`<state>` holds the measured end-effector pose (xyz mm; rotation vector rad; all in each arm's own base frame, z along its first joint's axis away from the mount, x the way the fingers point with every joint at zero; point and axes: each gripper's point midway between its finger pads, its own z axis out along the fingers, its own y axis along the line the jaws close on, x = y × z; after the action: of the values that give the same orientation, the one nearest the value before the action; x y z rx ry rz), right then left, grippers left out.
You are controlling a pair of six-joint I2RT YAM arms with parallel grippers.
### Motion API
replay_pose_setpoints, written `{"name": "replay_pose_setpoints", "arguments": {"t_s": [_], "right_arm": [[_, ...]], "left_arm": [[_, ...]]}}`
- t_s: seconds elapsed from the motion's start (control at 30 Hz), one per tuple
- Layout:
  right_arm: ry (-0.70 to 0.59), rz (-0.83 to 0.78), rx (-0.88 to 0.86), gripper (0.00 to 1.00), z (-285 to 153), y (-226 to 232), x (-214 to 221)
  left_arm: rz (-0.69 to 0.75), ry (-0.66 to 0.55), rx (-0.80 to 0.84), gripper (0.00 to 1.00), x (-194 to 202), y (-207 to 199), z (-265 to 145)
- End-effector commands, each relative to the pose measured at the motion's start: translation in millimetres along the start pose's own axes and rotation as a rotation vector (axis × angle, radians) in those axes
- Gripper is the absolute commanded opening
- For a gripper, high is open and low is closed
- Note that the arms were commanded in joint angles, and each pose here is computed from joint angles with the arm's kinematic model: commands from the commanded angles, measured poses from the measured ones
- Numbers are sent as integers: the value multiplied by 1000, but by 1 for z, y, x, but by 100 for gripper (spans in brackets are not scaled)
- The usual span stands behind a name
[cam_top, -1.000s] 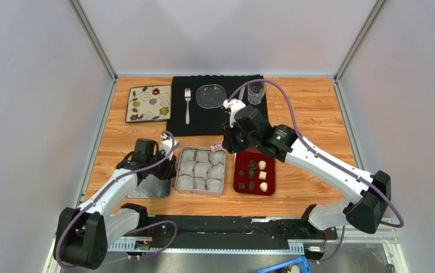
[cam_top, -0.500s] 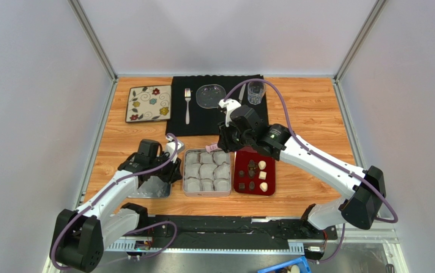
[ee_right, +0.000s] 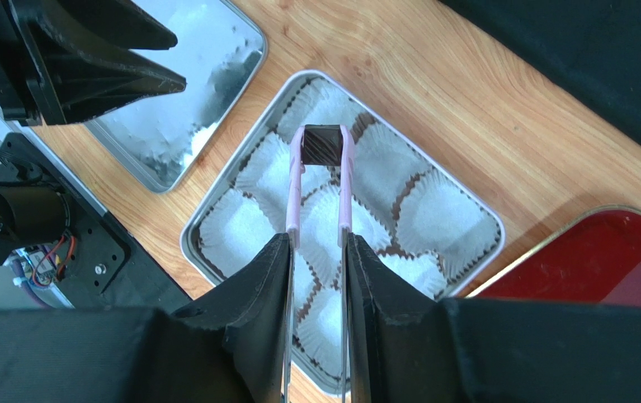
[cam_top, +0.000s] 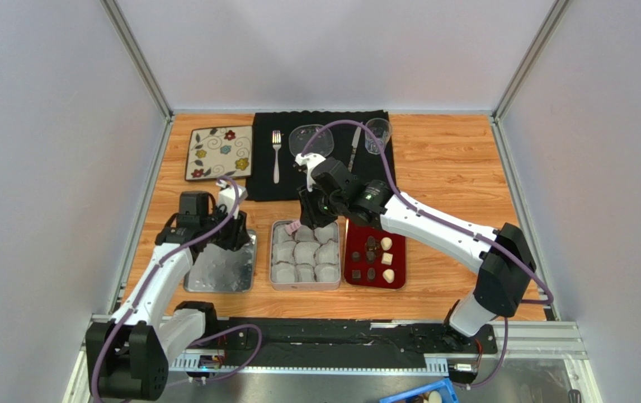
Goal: Pack the chocolate
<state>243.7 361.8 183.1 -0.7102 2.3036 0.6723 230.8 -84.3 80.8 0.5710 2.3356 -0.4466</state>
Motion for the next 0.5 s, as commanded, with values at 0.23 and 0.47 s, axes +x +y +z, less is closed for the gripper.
{"name": "replay_pose_setpoints", "arguments": {"t_s": [0.23, 0.47], "right_arm": [[-90, 0, -86, 12, 13, 26, -34], [-74, -1, -74, 22, 23, 25, -31]], "left_arm": [[-82, -24, 74, 46, -10, -7, -4], [-76, -25, 78, 46, -8, -9, -6]]}}
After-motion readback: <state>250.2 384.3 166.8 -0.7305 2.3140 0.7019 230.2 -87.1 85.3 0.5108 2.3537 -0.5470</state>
